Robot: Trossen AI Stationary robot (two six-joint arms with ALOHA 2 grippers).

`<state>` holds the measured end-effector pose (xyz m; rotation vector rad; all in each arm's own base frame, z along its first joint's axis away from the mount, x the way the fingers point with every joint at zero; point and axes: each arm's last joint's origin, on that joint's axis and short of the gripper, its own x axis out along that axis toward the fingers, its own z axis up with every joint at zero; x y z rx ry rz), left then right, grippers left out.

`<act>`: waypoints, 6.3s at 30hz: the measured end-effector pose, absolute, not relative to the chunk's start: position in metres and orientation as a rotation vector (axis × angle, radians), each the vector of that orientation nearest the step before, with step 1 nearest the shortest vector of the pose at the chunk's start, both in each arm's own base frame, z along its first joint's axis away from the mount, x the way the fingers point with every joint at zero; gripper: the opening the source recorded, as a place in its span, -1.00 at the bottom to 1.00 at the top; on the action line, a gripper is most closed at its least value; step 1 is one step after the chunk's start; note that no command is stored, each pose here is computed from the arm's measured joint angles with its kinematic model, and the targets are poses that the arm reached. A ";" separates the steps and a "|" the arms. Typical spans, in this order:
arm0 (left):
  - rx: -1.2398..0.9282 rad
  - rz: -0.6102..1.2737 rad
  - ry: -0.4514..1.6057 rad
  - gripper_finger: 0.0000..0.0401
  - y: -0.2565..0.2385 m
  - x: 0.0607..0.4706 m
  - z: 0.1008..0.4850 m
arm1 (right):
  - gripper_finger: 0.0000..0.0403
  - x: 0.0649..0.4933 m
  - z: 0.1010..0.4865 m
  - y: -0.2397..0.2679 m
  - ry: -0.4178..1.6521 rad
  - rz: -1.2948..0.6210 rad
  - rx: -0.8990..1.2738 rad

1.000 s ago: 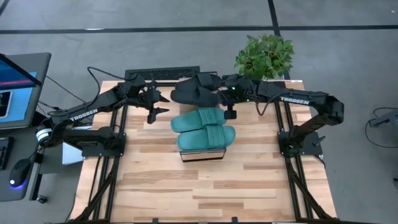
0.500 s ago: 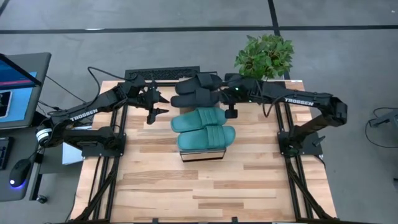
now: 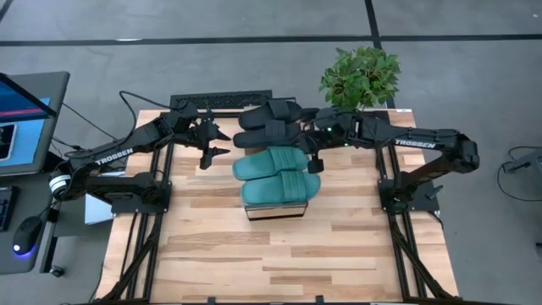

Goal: Pick and place slides into the shelf
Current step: Adjust the slippers on the shelf

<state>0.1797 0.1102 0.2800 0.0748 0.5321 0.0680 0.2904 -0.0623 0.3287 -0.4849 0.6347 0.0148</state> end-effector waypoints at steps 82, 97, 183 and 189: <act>0.033 0.010 0.546 -0.03 0.107 0.179 0.277 | -1.00 0.294 0.298 -0.041 0.832 0.205 -0.276; 0.024 0.011 0.549 -0.03 0.107 0.178 0.277 | -1.00 0.288 0.296 -0.063 0.885 0.092 -0.252; 0.122 -0.039 0.467 -0.03 0.103 0.186 0.284 | -1.00 0.334 0.294 -0.093 0.777 0.172 -0.406; 0.119 -0.044 0.470 -0.03 0.103 0.186 0.283 | -1.00 0.338 0.288 -0.093 0.821 0.112 -0.438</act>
